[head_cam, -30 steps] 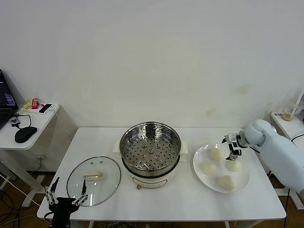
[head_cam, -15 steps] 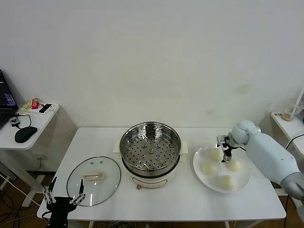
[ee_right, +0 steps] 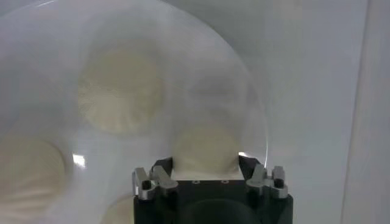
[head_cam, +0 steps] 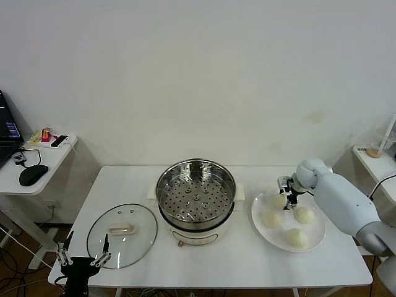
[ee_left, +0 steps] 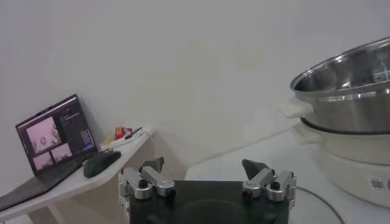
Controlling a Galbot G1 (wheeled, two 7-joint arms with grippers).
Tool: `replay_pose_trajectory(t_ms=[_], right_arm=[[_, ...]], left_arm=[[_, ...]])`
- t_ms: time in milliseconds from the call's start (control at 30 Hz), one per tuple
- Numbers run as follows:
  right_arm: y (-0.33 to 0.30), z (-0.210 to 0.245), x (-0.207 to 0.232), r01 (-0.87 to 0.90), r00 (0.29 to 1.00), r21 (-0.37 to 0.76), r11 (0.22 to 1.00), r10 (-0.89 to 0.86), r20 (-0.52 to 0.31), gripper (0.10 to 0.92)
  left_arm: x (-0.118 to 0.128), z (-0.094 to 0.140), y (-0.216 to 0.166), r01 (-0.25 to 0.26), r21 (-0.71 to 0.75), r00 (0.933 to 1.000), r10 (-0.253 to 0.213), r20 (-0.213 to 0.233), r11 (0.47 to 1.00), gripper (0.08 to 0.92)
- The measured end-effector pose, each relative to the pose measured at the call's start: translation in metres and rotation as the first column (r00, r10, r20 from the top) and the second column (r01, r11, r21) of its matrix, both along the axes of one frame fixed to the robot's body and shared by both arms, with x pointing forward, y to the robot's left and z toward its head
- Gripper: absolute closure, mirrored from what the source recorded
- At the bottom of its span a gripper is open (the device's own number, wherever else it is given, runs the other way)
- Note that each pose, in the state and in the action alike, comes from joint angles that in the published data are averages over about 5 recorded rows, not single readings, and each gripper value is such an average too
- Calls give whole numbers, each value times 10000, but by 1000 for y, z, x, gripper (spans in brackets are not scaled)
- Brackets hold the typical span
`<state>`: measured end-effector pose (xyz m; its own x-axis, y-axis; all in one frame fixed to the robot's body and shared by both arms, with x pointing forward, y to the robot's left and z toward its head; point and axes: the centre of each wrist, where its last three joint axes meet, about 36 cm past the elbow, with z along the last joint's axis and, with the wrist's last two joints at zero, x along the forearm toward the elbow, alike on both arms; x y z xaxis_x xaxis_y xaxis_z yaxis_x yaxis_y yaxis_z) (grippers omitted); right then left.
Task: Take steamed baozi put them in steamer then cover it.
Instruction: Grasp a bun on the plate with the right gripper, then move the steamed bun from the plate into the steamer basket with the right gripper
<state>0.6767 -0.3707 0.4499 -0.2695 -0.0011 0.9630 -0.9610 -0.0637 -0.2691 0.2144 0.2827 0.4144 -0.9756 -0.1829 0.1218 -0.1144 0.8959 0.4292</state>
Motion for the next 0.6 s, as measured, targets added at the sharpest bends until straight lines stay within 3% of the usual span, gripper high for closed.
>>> replay_pose_trajectory(t_ms=[300, 600], right_arm=[[-3, 32, 2, -74, 9997, 239, 9997, 68, 256, 378], [6, 106, 5, -462, 9941, 868, 9952, 372, 1021, 378]], left_arm=[[-2, 1, -1, 66, -23, 10000, -66, -29, 10000, 177], [0, 2, -3, 170, -49, 9999, -170, 10, 9998, 177]])
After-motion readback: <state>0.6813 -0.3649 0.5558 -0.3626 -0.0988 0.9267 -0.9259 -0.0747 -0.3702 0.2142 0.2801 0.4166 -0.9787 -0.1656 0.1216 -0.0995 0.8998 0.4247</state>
